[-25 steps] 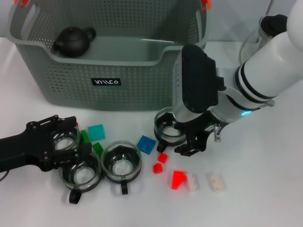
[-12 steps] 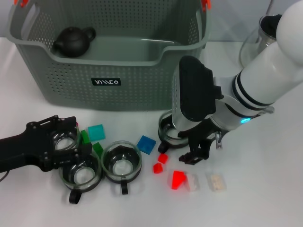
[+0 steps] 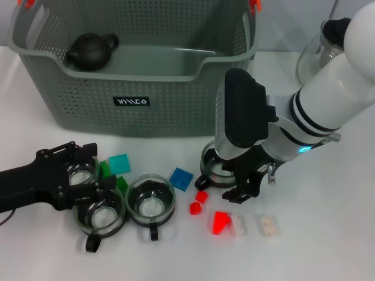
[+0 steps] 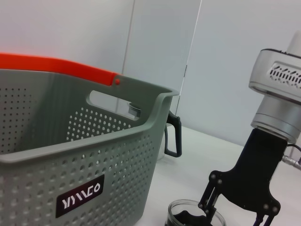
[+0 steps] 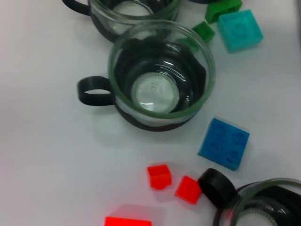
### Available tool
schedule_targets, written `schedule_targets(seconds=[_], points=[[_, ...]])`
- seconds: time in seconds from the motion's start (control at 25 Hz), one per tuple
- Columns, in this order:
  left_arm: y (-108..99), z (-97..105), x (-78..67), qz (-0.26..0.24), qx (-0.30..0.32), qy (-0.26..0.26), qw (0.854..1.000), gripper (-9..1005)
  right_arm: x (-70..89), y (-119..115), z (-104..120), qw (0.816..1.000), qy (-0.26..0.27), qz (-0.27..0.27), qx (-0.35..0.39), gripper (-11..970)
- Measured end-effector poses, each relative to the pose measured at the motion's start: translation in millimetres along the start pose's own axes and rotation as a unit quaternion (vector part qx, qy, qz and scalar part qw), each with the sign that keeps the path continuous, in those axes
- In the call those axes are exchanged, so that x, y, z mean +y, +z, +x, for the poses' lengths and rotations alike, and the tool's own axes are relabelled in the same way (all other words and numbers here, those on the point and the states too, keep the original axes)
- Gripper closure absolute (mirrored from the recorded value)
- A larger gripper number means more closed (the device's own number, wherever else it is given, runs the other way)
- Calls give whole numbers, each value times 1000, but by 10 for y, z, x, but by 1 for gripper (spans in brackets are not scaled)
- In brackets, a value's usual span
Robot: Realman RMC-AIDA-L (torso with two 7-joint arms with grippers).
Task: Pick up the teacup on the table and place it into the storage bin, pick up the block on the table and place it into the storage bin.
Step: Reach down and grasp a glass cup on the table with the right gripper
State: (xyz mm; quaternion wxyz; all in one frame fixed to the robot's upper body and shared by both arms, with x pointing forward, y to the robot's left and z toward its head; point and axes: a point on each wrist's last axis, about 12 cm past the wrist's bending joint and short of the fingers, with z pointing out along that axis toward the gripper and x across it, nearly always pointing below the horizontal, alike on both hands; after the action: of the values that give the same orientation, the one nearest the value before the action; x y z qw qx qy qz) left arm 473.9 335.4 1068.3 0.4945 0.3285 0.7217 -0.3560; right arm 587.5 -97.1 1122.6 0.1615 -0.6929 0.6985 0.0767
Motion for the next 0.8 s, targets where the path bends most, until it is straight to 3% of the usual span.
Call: schedule_targets(seconds=[0.56, 0.68, 0.8], points=[[-10, 32, -13, -5, 1, -4, 1000, 111, 20, 57, 30, 1000, -1, -1, 5, 346], [-9, 32, -13, -5, 1, -4, 1000, 111, 26, 61, 40, 1000, 1, -3, 5, 564], [-6, 29, -12, -5, 0, -4, 1000, 111, 32, 58, 42, 1000, 2, -4, 5, 715]])
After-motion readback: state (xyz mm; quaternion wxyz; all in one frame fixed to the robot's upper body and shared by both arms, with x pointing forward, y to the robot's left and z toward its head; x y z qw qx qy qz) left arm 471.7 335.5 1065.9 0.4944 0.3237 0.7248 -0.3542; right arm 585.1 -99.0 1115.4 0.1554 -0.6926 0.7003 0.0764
